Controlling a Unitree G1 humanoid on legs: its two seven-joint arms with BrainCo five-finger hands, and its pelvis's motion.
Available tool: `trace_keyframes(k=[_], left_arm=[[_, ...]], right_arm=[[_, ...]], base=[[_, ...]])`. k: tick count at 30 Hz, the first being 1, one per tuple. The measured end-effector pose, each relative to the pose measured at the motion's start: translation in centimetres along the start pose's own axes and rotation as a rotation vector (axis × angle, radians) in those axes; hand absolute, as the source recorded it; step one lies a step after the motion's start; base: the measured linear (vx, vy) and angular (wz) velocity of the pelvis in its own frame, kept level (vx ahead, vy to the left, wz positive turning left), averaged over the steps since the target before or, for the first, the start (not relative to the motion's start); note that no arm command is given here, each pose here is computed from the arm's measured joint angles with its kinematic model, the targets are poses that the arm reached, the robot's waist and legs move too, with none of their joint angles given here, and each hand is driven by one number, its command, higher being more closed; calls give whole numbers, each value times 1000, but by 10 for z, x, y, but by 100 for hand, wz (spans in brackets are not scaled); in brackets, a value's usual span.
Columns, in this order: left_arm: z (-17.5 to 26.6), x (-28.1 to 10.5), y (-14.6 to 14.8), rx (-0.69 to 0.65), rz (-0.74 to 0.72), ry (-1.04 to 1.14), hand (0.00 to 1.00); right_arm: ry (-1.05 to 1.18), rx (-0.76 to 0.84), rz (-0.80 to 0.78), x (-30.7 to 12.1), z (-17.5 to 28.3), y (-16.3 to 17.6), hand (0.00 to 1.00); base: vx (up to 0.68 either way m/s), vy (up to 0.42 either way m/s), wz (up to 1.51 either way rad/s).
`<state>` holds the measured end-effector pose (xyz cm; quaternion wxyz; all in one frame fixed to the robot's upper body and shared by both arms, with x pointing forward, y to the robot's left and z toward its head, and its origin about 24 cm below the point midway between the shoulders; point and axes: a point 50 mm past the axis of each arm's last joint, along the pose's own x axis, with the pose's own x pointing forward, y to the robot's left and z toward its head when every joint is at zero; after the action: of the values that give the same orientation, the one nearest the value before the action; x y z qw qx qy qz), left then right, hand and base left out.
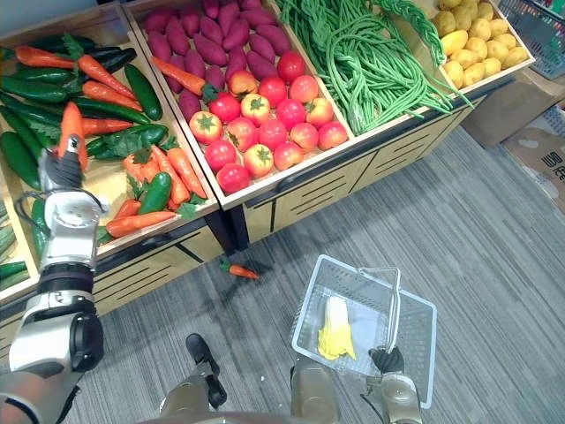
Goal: Pick vegetable in the basket
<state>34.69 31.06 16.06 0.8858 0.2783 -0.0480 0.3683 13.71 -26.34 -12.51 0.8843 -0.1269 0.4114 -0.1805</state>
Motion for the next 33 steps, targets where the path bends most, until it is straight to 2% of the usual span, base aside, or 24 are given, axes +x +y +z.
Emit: trace_keyframes(k=[5, 6, 9, 12, 15, 17, 22, 26, 29, 33], left_arm=[[25, 2, 14, 16, 71, -123, 100], [26, 0, 19, 88, 79, -170, 100], [30, -6, 24, 162, 82, -242, 100], [41, -18, 25, 307, 59, -406, 100], [42, -27, 20, 351, 21, -477, 100], [44, -38, 11, 389, -34, -557, 100], [49, -65, -10, 404, -174, -706, 100], [53, -85, -24, 404, -267, -827, 100], [59, -98, -32, 396, -334, -914, 100], [60, -116, -46, 397, -452, -998, 100]], right_arm=[[44, 34, -29, -2, -11, -7, 100], [50, 39, -32, -2, -13, -8, 100], [64, 52, -39, -2, -16, -9, 100], [81, 65, -38, -2, -19, -12, 100], [97, 55, -59, -1, -21, -20, 100], [100, 26, -97, 2, -20, -38, 100], [60, -101, -155, 7, -5, -78, 100], [-53, -312, -160, 12, 27, -100, 100], [-158, -469, -140, 11, 53, -110, 100], [-279, -655, -70, 7, 77, -104, 100]], base=[[-1, -2, 16], [6, 1, 13], [9, -1, 6], [14, -6, 4], [18, -14, -10], [34, -13, -24], [54, -17, -53], [57, -35, -79], [41, -54, -64], [37, -38, -58]])
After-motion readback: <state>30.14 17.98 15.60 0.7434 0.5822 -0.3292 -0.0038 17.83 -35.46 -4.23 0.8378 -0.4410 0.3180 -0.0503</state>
